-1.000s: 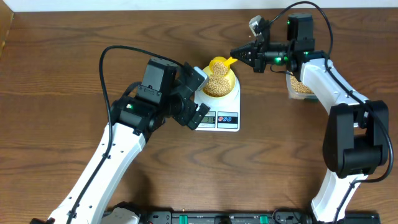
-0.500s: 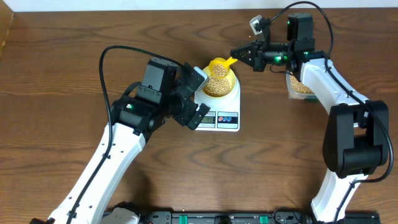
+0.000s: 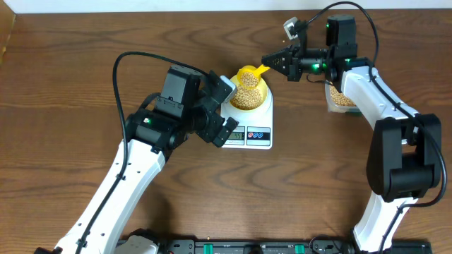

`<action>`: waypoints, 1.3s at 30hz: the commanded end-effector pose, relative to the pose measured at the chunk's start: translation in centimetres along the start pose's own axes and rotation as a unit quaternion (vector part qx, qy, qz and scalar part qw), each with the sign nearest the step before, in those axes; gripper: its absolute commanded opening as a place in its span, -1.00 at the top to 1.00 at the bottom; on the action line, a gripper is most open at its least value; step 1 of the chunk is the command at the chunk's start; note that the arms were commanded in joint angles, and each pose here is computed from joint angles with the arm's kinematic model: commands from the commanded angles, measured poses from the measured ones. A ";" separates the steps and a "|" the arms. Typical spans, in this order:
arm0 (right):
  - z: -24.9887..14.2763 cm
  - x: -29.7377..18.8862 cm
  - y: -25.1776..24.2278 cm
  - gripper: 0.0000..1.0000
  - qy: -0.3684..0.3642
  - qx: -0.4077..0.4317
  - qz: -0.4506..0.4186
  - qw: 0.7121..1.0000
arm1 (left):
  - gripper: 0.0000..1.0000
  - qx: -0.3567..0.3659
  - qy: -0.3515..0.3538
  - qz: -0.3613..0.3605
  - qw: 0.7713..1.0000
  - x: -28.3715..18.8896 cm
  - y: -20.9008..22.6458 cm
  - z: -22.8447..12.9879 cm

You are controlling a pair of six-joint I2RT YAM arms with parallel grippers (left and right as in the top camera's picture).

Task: Scoop item into bowl and weigh 50g on scale
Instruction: 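Tilt the scoop with the right gripper to pour soybeans into the bowl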

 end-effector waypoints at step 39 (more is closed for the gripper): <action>-1.3 0.5 0.5 0.98 0.013 -0.034 0.018 0.999 | -0.95 0.005 0.007 -0.005 1.000 0.4 0.0 -0.4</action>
Point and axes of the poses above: each gripper's point midway between its finger pads, its own x axis out along the fingers, its own y axis along the line the jaws close on, z = x × y, the point moved 1 cm from there along -x, back along the fingers, and after that the axes turned 7 degrees about -x, right-handed, at the moved point
